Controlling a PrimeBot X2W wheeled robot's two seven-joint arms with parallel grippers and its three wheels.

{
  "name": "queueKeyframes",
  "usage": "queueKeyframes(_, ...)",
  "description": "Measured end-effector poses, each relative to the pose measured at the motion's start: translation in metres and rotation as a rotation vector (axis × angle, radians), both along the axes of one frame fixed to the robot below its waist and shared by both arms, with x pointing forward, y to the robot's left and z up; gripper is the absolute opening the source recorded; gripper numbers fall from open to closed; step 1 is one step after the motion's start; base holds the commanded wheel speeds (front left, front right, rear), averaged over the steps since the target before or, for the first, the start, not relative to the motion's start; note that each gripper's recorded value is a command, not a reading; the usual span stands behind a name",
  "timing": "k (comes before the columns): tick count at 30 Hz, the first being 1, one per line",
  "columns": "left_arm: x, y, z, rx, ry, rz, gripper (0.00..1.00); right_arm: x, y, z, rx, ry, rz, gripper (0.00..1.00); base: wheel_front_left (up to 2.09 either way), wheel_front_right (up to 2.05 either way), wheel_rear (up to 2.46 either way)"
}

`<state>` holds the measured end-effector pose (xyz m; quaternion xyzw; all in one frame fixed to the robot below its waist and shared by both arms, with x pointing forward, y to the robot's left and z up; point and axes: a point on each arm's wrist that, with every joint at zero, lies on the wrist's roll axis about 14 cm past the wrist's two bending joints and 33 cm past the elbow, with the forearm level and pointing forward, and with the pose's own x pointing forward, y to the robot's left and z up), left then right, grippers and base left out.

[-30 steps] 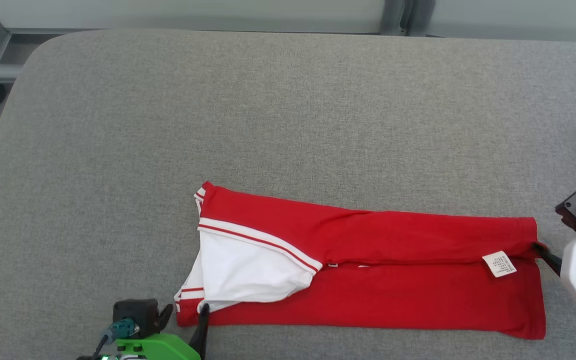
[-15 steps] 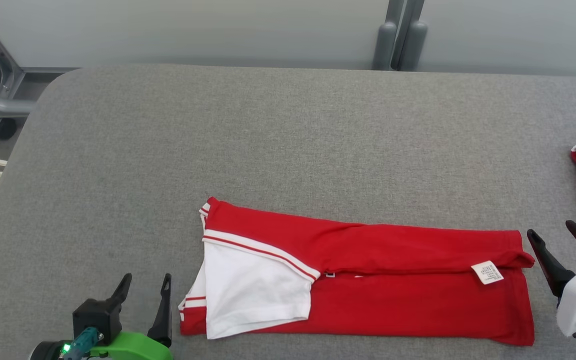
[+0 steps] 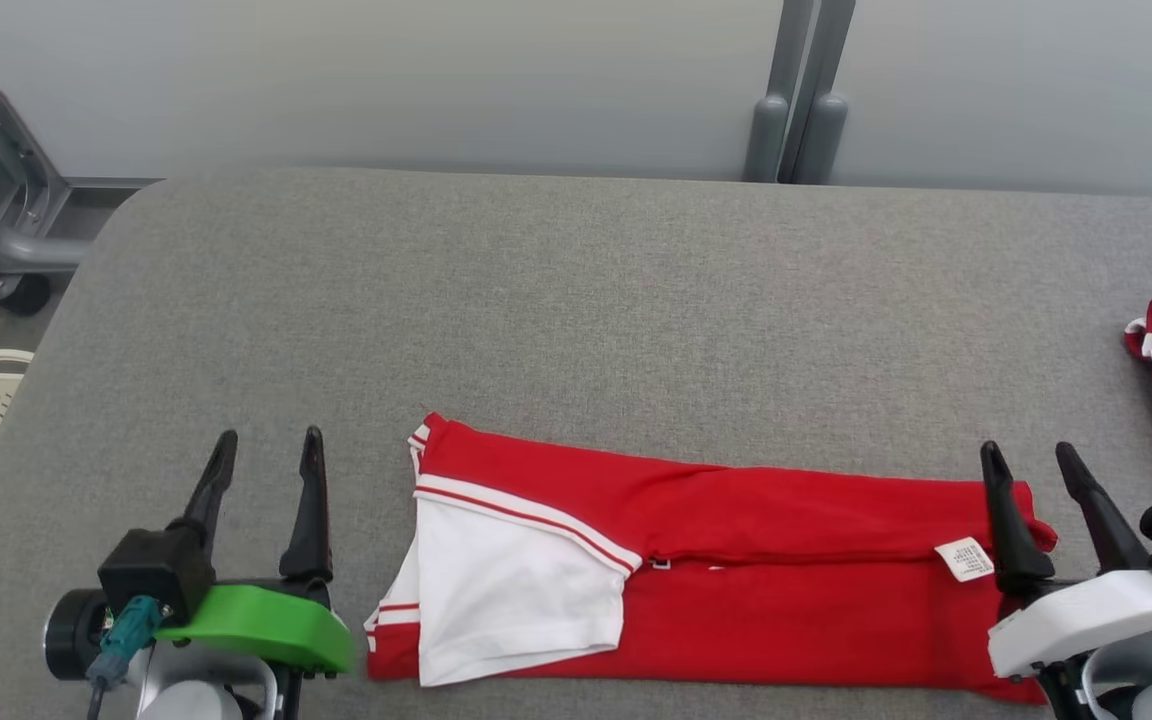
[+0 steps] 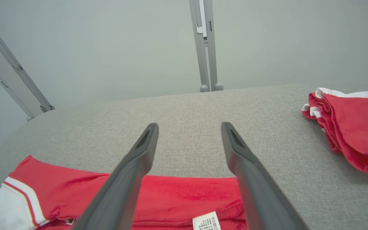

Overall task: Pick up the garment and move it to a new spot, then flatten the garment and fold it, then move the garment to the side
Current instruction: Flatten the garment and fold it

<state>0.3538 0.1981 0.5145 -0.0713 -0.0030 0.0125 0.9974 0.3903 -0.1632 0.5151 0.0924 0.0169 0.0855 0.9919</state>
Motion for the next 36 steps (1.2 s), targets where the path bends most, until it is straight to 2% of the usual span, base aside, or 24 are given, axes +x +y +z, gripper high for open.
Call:
queueKeyframes(8,0.006,0.002,0.023,0.007,-0.106,-0.032,1.00,0.000,0.014,0.009,0.034,-0.109,-0.011,1.00,0.00,0.00,0.00)
queueKeyframes(13,0.002,0.012,0.023,-0.039,-0.125,-0.027,1.00,-0.002,0.017,0.006,0.047,-0.120,-0.022,1.00,0.00,0.00,0.00)
queueKeyframes(36,-0.002,-0.005,-0.021,-0.058,-0.024,-0.105,1.00,-0.002,0.024,-0.012,0.002,-0.078,-0.009,1.00,0.00,0.00,0.00)
